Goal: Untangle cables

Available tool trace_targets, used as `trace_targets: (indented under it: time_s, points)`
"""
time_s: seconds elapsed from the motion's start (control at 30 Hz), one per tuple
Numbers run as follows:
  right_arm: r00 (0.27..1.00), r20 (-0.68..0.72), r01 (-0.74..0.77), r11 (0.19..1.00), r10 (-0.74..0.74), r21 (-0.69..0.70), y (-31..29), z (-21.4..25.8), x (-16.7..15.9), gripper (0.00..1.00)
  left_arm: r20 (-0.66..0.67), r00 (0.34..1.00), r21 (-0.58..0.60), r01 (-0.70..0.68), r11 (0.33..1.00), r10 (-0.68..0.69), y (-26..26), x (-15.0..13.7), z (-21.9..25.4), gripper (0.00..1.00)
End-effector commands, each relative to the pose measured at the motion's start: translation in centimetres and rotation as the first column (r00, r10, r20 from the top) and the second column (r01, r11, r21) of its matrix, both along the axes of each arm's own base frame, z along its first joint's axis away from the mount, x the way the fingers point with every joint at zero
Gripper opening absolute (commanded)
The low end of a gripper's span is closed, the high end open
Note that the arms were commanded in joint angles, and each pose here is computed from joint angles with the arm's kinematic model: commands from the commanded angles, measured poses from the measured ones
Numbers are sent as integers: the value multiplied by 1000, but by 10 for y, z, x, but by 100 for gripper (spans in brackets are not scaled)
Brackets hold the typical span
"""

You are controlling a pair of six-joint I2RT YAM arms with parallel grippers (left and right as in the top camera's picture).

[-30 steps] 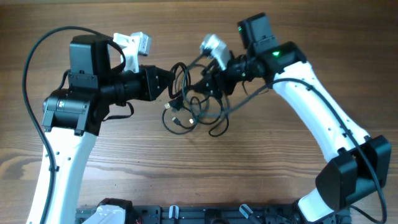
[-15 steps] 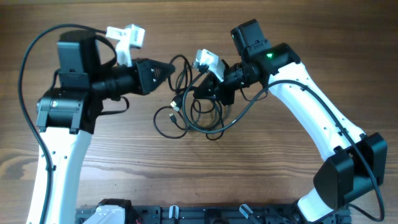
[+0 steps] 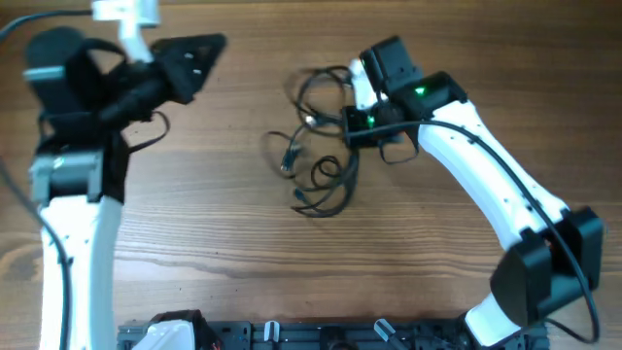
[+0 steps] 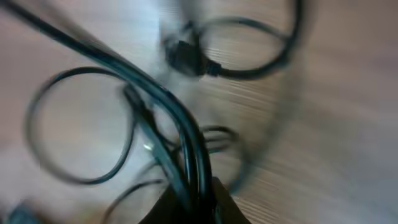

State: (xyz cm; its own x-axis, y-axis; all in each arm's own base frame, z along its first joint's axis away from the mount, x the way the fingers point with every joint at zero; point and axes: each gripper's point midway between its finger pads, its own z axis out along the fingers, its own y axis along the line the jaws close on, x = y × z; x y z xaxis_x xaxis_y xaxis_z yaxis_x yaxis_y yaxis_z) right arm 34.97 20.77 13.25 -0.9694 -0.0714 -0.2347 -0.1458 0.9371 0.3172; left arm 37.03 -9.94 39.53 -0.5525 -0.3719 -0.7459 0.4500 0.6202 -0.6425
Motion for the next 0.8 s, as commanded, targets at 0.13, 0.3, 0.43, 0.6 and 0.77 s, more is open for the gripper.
trace_targets:
  time_s: [0.13, 0.3, 0.43, 0.6, 0.77]
  points:
    - [992, 18, 128, 985, -127, -118, -24, -16, 11, 18, -336, 894, 150, -261, 954, 298, 34, -9, -73, 4]
    - [991, 11, -133, 987, 132, 94, 18, 12, -6, 39, -531, 815, 213, -135, 968, 231, 8, -24, -128, 4]
    - [987, 125, -120, 982, 102, 145, 17, 66, 1, 100, -546, 823, 260, -13, 965, 159, -14, -21, -151, 4]
    - [968, 183, 147, 980, -170, 135, -37, 102, 26, 99, -534, 844, 304, 150, 941, 38, -48, -24, -169, 4]
    - [965, 171, 185, 978, -200, 100, -70, 94, 33, 99, -502, 858, 361, 324, 875, -111, -93, -27, -193, 4]
